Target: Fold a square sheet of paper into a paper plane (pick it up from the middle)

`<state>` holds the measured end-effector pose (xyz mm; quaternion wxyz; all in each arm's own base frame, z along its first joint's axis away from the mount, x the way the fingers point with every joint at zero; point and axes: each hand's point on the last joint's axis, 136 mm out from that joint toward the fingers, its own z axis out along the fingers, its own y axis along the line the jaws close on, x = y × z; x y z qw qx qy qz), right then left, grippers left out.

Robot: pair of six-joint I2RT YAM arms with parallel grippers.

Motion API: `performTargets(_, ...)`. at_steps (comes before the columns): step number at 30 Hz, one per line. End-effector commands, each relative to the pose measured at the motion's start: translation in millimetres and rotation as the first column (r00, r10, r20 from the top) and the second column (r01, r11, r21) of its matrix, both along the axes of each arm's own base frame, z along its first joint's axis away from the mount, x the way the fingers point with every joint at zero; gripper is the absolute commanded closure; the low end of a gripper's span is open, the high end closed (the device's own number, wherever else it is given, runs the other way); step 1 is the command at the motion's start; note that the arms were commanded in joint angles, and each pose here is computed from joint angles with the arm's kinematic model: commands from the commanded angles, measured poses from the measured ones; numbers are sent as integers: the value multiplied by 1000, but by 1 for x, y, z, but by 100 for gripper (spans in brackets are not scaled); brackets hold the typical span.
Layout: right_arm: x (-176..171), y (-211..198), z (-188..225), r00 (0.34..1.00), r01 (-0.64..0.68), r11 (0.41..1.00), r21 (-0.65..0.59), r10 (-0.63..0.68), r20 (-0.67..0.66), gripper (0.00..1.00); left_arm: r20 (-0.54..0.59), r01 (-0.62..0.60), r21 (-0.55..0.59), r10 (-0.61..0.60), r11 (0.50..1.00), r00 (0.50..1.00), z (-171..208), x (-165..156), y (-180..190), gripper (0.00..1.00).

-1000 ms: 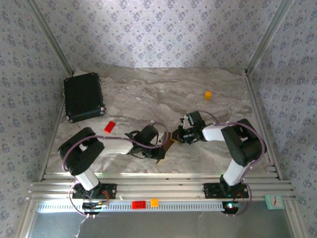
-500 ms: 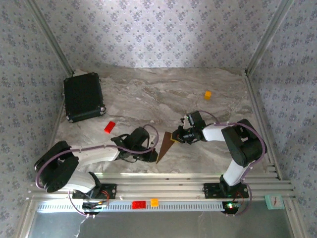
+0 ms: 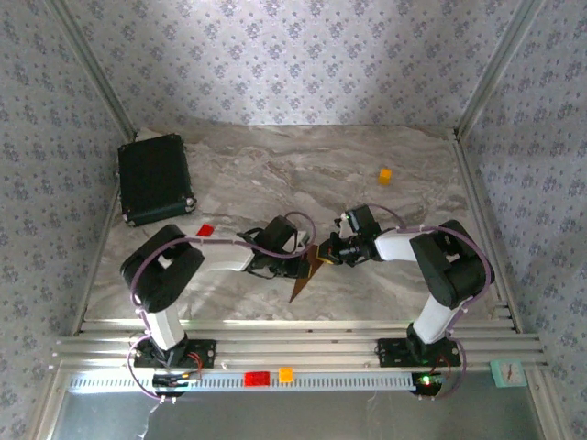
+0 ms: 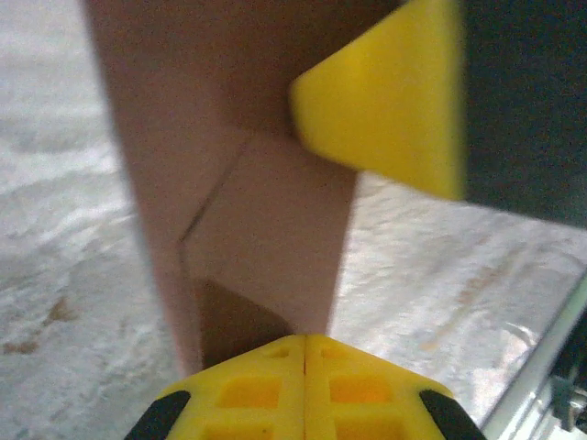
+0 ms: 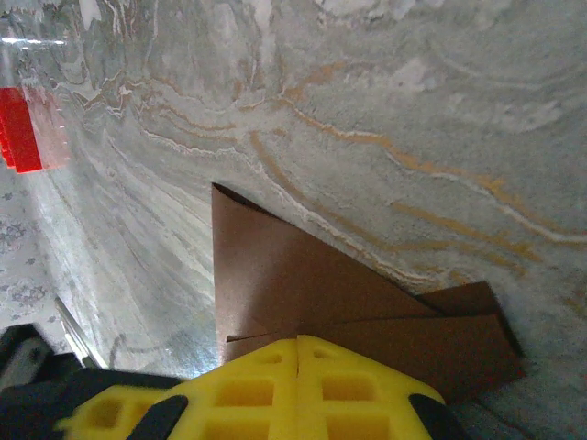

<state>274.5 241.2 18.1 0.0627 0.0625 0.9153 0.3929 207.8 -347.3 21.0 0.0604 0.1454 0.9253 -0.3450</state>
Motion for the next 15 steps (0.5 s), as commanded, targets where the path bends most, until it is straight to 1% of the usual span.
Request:
performTargets(1,-8,-17,-15,997,42,995,-87,-48,-68,99,-36,-16,50,18,999,999,-16,-8,11,97)
performTargets(4,1,-13,5,999,41,998,-57,-42,-15,94,-65,-32,92,39,995,997,-34,-19,27,100)
performTargets(6,2,-9,19,999,34,999,-32,-33,21,94,-77,-47,96,55,994,996,-41,-24,34,100)
performTargets(9,-5,-1,29,999,11,1000,-6,-11,47,96,-82,-56,100,65,993,995,-44,-27,37,100)
performTargets(12,-21,11,23,1000,-9,1000,12,9,29,96,-79,-56,106,65,993,995,-44,-25,38,100)
performTargets(15,-34,15,5,1000,-17,1000,1,17,-8,97,-75,-52,104,60,993,995,-41,-24,36,100)
